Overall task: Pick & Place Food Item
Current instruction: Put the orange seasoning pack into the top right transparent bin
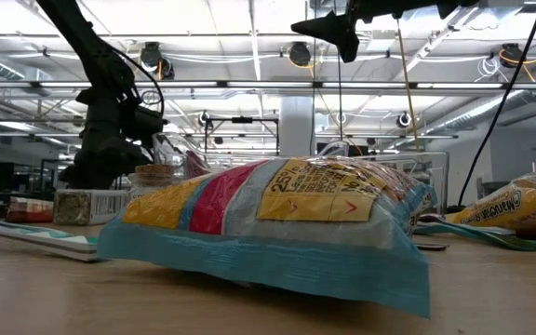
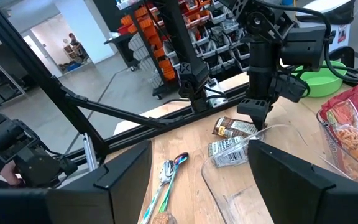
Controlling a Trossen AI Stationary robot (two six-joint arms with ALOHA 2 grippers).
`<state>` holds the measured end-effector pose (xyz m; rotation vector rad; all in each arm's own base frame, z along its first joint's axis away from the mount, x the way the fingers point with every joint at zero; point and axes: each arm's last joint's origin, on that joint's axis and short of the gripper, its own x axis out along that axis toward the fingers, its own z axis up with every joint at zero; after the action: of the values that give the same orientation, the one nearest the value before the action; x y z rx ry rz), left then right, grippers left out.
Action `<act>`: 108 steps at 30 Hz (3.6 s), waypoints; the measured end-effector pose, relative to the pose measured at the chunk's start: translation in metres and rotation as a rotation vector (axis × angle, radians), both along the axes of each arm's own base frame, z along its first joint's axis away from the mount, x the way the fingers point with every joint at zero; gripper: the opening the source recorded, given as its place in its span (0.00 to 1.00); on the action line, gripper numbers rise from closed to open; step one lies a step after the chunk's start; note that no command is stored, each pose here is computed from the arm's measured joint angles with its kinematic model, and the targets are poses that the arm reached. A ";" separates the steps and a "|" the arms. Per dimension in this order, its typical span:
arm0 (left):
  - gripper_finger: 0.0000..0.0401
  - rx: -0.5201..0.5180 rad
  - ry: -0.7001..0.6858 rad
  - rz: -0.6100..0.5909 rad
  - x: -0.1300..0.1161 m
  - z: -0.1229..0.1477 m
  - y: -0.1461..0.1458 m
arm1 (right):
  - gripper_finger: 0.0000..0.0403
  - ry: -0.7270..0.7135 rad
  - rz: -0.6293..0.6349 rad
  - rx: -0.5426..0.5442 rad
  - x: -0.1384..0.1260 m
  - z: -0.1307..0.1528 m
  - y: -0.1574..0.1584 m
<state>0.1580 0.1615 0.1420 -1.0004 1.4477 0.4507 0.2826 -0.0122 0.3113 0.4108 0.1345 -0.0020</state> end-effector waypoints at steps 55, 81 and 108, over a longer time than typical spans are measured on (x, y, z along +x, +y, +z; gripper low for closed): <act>0.00 0.403 -0.370 0.112 -0.029 0.124 -0.032 | 0.64 -0.260 -0.088 -0.023 -0.002 0.025 -0.025; 0.00 0.632 -1.062 0.073 0.032 0.213 -0.059 | 0.64 -0.111 -0.115 -0.092 0.026 0.069 -0.026; 0.00 0.610 -1.168 -0.074 0.085 0.206 -0.099 | 0.64 0.038 -0.115 -0.112 0.064 0.051 -0.032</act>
<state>0.2427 0.0628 0.3481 -0.5145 0.2477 0.1537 0.3470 -0.0445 0.3627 0.3066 0.1476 -0.1305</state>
